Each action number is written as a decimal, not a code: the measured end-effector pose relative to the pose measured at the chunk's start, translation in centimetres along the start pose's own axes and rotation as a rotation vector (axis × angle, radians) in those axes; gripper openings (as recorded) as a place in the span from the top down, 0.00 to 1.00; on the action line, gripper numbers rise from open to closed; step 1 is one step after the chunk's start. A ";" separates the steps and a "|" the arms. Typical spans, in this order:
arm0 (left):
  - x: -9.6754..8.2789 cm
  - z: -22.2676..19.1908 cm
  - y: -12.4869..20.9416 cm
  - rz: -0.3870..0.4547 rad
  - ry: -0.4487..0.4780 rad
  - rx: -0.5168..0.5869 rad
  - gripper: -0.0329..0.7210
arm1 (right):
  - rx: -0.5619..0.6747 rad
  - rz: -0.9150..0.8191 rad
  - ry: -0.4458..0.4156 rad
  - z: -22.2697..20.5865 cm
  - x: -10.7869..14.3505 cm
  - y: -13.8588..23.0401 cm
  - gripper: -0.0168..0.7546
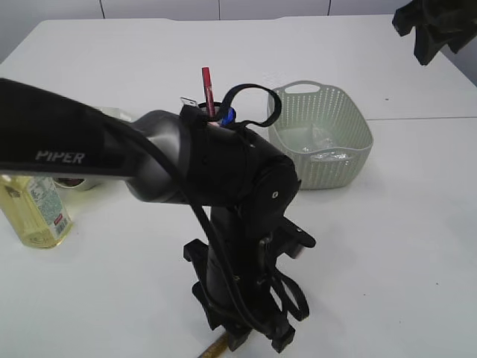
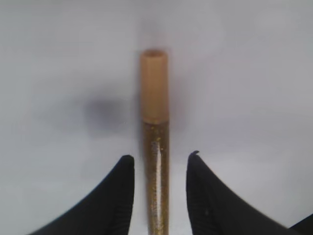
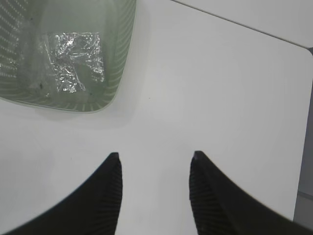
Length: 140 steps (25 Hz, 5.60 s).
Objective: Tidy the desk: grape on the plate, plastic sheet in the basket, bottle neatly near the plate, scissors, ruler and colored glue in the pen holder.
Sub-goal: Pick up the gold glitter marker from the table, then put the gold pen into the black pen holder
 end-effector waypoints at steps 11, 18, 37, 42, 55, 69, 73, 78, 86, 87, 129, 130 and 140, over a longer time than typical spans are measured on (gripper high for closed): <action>0.7 0.0 -0.3 0.030 0.054 0.005 0.60 | 0.004 0.000 -0.001 0.0 0.0 0.0 0.55; 0.5 0.0 -0.3 0.028 0.070 0.006 0.60 | 0.004 0.000 -0.001 0.0 0.0 0.0 0.55; 0.6 -1.5 -0.4 0.024 0.059 0.039 0.61 | 0.003 0.001 -0.004 0.0 0.0 0.0 0.55; 0.6 -1.7 -0.4 0.023 0.055 0.041 0.61 | 0.003 0.001 -0.004 0.0 0.0 0.0 0.55; 0.6 -1.9 -0.6 0.018 0.046 0.042 0.89 | 0.003 0.001 -0.004 0.0 0.0 0.0 0.55; 1.4 -1.6 1.9 0.083 0.076 -0.131 0.91 | -0.001 -0.010 -0.036 0.0 0.4 0.0 0.55; 2.0 -0.1 3.7 0.147 0.115 -0.264 0.91 | -0.002 -0.012 -0.039 0.0 0.4 0.0 0.55; 2.6 3.0 5.7 0.240 0.213 -0.519 0.91 | -0.002 -0.013 -0.043 0.0 0.5 0.0 0.55; 5.0 5.9 7.3 0.300 0.322 -0.913 0.91 | -0.003 -0.015 -0.049 0.0 0.5 0.0 0.55; 5.7 6.2 7.1 0.320 0.325 -0.951 0.91 | -0.003 -0.016 -0.052 0.0 0.6 0.0 0.55; 21.6 9.9 -8.9 0.483 0.075 -1.533 0.86 | -0.002 -0.012 -0.040 0.0 0.4 0.0 0.55; 21.6 9.8 -8.9 0.482 0.074 -1.530 0.86 | -0.002 -0.012 -0.040 0.0 0.4 0.0 0.55; 21.6 7.6 -9.4 0.484 0.069 -1.483 0.85 | -0.002 -0.012 -0.040 0.0 0.4 0.0 0.55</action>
Point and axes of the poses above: a point on each arm's last joint axis where the gripper is mounted, z pointing back along that axis away from the gripper, x along the wrist's bending axis when the last joint is at zero, y = z × x, the point moved 2 cm from there along -z, pointing out along that axis toward the gripper, and after that the axes turned 5 degrees about z, right-handed, at the moved point
